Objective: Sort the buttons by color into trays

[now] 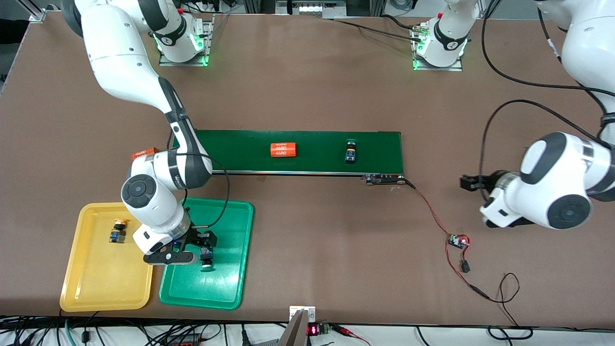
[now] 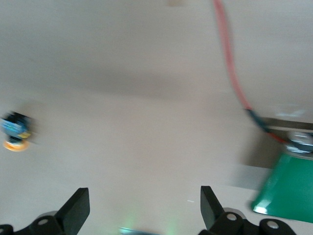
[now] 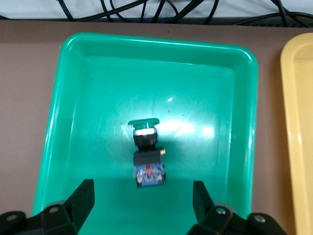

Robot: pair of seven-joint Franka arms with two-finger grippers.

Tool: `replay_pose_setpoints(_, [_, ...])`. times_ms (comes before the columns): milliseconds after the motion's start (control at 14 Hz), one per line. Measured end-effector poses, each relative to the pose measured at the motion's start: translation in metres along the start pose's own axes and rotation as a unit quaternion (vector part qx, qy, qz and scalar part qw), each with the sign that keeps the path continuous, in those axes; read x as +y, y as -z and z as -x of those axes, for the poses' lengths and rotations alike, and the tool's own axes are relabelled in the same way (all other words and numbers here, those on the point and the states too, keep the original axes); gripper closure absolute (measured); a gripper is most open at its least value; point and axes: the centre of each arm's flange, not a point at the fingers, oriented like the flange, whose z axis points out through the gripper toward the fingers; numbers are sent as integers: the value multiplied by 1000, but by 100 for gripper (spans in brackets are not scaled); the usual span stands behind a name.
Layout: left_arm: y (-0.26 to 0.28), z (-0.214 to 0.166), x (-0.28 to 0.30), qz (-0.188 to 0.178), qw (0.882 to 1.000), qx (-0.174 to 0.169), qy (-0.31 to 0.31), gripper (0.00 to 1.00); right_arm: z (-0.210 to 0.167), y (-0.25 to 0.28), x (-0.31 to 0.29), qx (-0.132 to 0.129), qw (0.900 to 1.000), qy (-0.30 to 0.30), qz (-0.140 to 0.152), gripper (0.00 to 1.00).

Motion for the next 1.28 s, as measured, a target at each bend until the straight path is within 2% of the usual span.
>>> replay_pose_setpoints(143, [-18, -12, -55, -2, 1000, -12, -13, 0, 2, 22, 0, -18, 1000, 0, 3, 0])
replay_pose_setpoints(285, [-41, -18, -108, 2, 999, -28, -25, 0, 11, 41, -2, -33, 999, 2, 4, 0])
replay_pose_setpoints(428, [-74, -24, -151, 6, 999, -27, -46, 0, 26, 55, -6, -52, 999, 2, 6, 0])
replay_pose_setpoints(785, [-175, -14, -235, 58, 998, 18, -32, 0, 67, 86, -26, -104, 994, -43, 18, 0])
replay_pose_setpoints(927, [-199, 1, -256, 57, 996, 45, -43, 0, 82, 95, -44, -107, 992, -57, 19, 0])
replay_pose_setpoints(1284, [-216, 24, -266, 47, 988, 65, -133, 0, 113, 109, -87, -118, 989, -87, 11, 0])
